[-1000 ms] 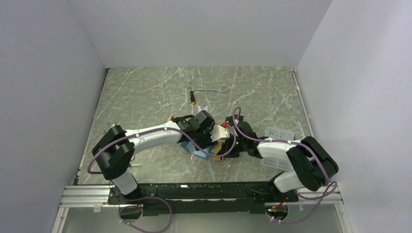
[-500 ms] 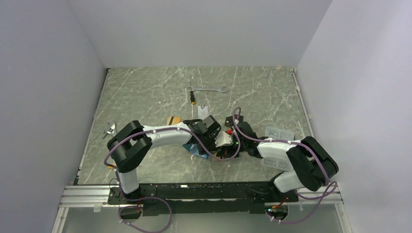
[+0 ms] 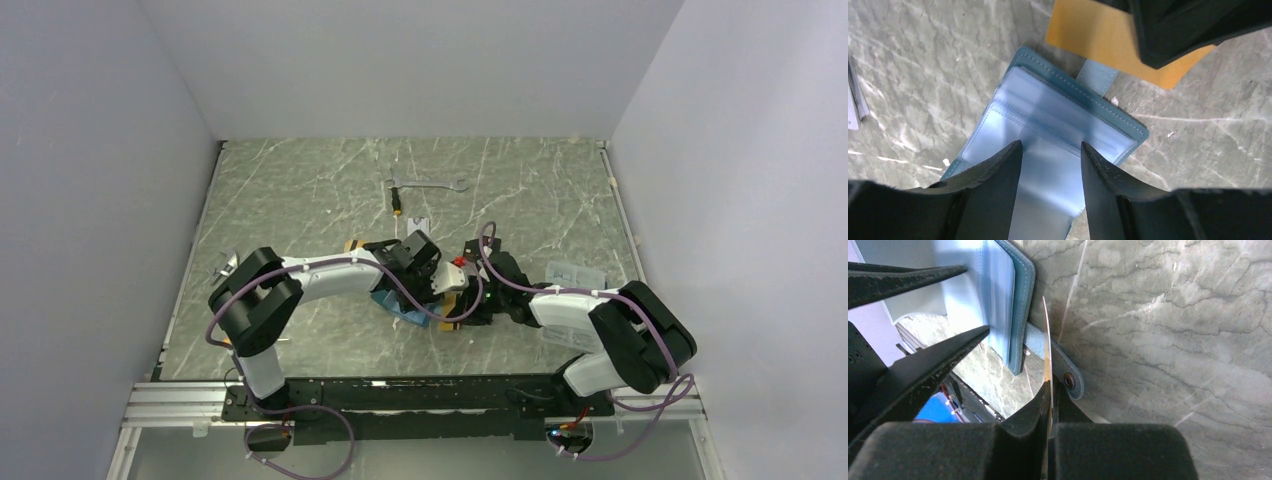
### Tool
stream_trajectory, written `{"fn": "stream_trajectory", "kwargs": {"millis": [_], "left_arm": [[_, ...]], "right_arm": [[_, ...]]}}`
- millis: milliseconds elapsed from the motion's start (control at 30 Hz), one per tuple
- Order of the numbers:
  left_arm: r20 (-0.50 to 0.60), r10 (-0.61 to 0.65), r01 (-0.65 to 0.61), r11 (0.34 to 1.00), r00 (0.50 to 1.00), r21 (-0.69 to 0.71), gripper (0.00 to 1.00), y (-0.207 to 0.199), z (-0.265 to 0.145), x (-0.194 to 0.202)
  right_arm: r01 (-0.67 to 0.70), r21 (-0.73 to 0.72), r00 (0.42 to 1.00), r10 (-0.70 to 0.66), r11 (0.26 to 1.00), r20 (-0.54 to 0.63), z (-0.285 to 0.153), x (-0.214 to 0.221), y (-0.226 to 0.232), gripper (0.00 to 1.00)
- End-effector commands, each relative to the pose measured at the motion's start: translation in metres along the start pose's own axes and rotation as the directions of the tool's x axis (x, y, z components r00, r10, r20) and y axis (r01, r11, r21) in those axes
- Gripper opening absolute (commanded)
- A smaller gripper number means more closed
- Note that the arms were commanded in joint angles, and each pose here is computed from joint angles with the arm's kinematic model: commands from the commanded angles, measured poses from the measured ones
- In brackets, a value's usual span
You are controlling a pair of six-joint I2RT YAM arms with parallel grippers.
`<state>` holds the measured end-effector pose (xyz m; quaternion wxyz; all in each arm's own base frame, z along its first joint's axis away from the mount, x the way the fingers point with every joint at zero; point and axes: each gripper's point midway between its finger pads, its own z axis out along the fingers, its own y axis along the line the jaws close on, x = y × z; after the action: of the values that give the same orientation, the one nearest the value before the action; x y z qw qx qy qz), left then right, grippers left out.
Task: Put the credit cards into the card holder
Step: Open the card holder at the center of the board.
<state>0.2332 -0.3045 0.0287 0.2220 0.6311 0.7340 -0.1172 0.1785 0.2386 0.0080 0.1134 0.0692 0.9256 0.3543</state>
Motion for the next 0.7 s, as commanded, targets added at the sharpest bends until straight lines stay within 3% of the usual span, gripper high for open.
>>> {"fn": "stream_trajectory", "kwargs": {"millis": [0, 233, 533, 667], "left_arm": [[0.016, -0.019, 0.019, 1.0, 1.0, -0.009, 0.52, 0.01, -0.016, 0.004], [0.064, -0.058, 0.059, 0.998, 0.996, -0.025, 0.51, 0.023, -0.031, -0.01], [0.052, -0.08, 0.08, 0.997, 0.995, -0.002, 0.5, 0.02, -0.024, -0.004], [0.025, -0.073, 0.074, 0.996, 0.997, -0.054, 0.49, 0.029, -0.023, 0.004]], "right_arm": [[-0.028, 0.309, 0.996, 0.051, 0.951, -0.068, -0.005, 0.037, -0.081, 0.0], [-0.029, 0.31, 0.996, 0.053, 0.95, -0.07, -0.005, 0.037, -0.08, 0.0], [-0.029, 0.307, 0.996, 0.055, 0.951, -0.074, -0.004, 0.038, -0.081, 0.0], [-0.028, 0.309, 0.996, 0.053, 0.951, -0.074, -0.004, 0.038, -0.08, 0.0]]}}
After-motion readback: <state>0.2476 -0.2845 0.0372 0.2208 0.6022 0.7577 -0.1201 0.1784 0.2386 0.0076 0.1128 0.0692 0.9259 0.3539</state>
